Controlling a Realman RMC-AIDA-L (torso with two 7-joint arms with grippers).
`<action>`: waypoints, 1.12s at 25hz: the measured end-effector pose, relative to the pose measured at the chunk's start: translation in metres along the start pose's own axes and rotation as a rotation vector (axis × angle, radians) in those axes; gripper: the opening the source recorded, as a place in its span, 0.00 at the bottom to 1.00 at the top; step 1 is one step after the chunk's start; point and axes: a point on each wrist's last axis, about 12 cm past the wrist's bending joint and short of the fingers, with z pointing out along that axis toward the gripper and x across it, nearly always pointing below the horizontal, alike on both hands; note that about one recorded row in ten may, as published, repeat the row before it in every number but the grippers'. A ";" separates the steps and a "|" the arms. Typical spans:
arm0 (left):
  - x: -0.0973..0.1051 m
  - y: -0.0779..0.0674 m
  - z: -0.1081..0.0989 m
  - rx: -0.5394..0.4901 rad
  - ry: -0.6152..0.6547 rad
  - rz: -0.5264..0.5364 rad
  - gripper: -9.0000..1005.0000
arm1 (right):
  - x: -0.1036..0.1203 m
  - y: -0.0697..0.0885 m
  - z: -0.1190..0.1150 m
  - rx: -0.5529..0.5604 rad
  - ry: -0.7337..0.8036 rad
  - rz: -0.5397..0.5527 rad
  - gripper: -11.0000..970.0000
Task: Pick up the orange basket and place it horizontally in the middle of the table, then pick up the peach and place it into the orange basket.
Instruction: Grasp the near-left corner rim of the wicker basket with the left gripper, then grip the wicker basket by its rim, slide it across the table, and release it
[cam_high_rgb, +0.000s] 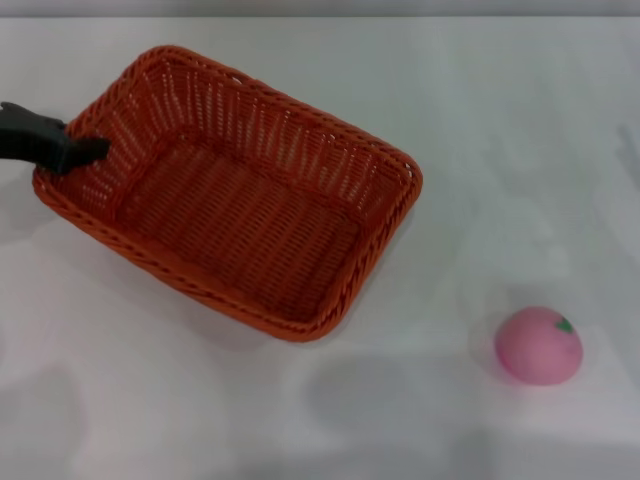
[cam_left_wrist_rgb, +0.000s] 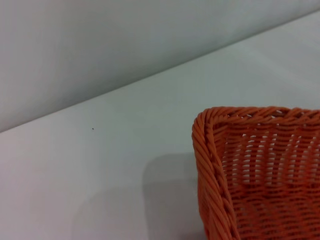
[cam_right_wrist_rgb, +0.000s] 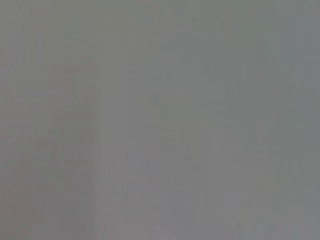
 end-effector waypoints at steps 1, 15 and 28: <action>-0.001 0.000 -0.001 -0.001 -0.002 -0.007 0.19 | 0.000 0.000 0.000 -0.001 -0.001 0.001 0.87; -0.018 -0.006 -0.017 0.064 0.006 -0.193 0.17 | -0.001 0.003 0.009 -0.009 -0.015 0.006 0.87; -0.035 -0.003 -0.025 0.064 0.009 -0.379 0.17 | -0.002 0.003 0.013 -0.017 -0.020 0.003 0.87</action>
